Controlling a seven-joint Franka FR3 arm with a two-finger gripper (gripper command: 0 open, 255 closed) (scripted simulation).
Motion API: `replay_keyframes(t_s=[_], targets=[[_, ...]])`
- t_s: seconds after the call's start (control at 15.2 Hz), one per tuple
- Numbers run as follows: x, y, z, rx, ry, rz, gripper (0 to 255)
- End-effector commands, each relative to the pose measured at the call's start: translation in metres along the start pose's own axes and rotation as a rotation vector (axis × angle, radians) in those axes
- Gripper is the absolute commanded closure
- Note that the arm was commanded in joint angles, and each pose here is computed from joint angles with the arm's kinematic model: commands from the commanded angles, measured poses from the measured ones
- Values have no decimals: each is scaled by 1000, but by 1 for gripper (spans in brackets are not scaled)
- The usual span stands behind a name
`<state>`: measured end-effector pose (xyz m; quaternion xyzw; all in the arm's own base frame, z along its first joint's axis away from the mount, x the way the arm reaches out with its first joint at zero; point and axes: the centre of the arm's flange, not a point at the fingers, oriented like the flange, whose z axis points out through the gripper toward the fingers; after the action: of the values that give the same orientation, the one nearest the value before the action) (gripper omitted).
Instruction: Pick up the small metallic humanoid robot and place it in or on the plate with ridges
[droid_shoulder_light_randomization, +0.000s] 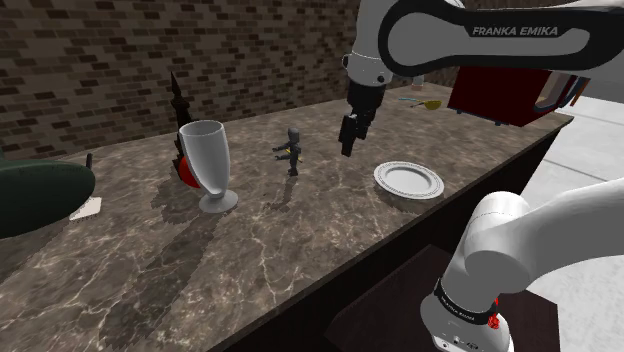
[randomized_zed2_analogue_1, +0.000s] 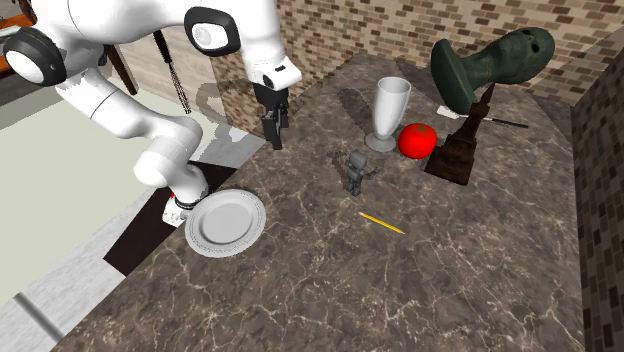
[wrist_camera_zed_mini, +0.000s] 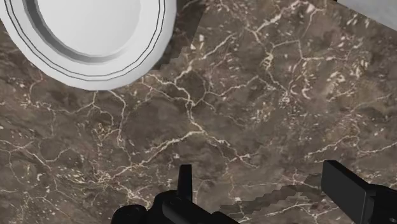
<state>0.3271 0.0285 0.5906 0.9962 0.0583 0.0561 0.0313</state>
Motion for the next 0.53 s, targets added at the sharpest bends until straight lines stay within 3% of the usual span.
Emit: replay_keyframes(t_s=[0.0,0.46], targets=[[0,0,0,0,0,0,0],[98,14,11,16,-43,10,0]])
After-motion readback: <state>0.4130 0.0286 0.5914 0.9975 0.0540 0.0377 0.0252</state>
